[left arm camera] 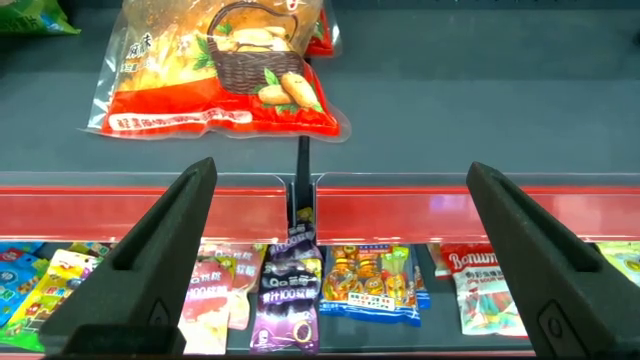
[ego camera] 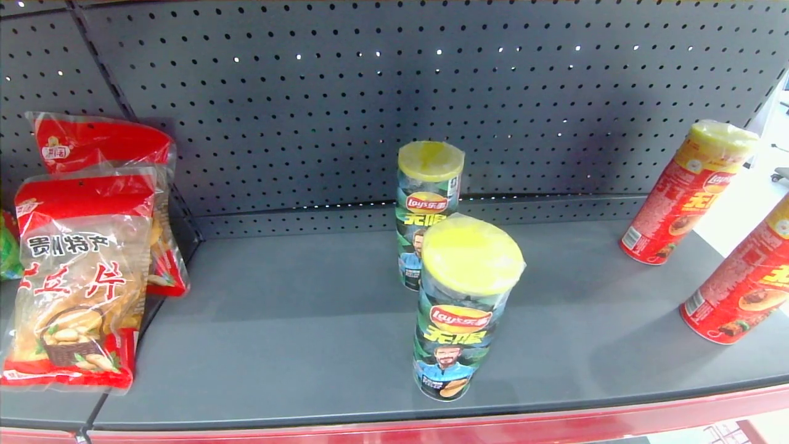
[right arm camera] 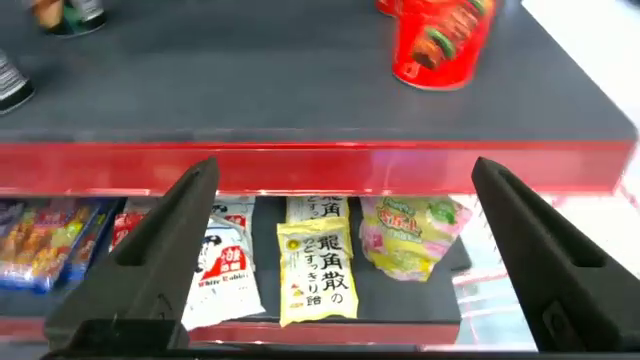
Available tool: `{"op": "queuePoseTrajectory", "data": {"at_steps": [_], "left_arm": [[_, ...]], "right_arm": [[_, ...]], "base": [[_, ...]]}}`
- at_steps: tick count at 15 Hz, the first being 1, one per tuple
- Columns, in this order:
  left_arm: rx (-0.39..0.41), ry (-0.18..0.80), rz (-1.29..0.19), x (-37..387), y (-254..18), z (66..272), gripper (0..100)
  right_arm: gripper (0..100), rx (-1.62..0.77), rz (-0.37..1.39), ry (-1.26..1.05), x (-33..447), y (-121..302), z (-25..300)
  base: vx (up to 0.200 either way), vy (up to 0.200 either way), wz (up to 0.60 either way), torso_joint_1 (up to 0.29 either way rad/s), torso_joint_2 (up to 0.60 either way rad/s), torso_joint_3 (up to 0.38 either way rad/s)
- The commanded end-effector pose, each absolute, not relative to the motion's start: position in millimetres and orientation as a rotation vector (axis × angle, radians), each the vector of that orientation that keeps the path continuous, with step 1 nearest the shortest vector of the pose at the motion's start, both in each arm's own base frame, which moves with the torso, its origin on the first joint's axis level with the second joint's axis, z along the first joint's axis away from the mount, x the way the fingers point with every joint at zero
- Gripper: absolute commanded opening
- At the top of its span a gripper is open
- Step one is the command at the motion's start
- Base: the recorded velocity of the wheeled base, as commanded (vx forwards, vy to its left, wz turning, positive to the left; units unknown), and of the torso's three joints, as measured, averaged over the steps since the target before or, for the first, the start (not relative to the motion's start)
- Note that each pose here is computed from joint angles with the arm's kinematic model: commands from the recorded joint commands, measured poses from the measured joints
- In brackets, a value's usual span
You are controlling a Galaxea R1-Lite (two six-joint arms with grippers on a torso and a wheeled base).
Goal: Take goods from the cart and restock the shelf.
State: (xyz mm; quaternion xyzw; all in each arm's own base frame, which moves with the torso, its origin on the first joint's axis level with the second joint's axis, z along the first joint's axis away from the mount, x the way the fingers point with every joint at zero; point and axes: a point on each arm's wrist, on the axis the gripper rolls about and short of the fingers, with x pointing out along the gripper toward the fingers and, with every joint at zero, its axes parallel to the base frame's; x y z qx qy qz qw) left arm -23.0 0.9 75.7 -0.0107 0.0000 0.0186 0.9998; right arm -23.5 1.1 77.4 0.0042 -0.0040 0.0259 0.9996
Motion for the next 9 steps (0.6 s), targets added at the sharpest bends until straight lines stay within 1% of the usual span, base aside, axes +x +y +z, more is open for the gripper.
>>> {"op": "queuePoseTrajectory", "data": {"at_steps": [1,9], "left_arm": [[-0.021,0.001,0.038,-22.9,0.9,75.6,100],[-0.021,0.003,0.038,-22.8,0.9,75.6,100]], "right_arm": [[100,0.011,0.049,0.005,-22.8,1.0,75.5],[100,0.008,0.040,0.005,-23.1,0.9,76.0]], "base": [[0.000,0.000,0.00,0.000,0.00,0.000],[0.000,0.000,0.00,0.000,0.00,0.000]]}}
